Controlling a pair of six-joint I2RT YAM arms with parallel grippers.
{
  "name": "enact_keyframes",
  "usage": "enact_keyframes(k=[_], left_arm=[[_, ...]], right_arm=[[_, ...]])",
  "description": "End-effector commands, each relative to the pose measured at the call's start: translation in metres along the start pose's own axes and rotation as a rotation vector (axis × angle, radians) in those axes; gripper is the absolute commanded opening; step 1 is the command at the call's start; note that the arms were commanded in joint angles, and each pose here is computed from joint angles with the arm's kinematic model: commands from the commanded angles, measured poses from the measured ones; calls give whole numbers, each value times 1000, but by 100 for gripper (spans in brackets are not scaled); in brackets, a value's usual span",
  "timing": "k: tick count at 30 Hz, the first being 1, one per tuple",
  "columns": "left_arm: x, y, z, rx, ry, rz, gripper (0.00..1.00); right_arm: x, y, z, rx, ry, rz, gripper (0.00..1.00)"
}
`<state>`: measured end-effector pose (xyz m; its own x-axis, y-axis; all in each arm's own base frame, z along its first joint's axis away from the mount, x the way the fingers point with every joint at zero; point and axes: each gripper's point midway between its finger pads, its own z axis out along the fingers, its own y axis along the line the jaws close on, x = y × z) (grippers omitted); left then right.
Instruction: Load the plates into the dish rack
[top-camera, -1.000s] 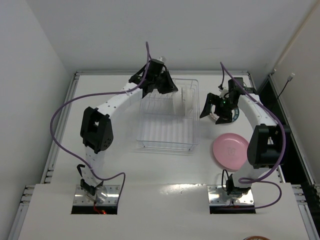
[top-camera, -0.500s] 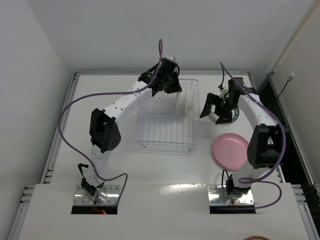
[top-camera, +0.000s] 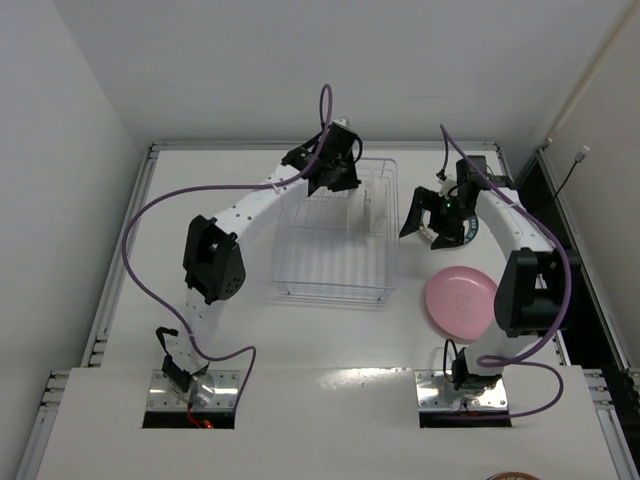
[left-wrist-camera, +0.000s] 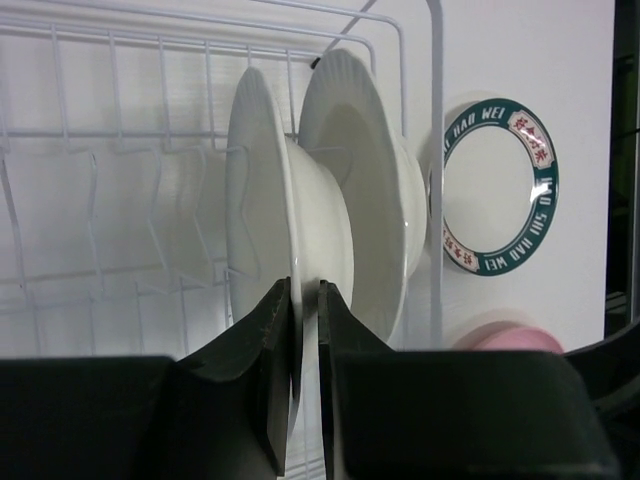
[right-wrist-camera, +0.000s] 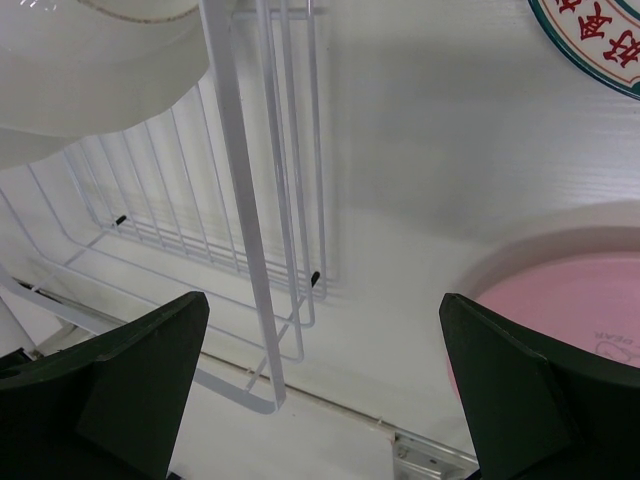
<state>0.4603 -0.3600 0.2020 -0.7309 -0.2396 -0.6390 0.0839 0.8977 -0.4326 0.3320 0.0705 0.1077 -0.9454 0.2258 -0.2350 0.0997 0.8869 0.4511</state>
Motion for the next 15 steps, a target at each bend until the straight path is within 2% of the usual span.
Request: enact_keyframes(k=[1,8,15], left_arm=[[9,32,8,-152,8,23,0],[21,48,9,-263,11,24,0],[31,22,28,-196,17,44,0]], right_arm=[[-4,4,-5,-21,-28,-26,100],[-1,4,-6,-21,-28,-26,100],[-1,6,-6,-30,-26,-26,100]])
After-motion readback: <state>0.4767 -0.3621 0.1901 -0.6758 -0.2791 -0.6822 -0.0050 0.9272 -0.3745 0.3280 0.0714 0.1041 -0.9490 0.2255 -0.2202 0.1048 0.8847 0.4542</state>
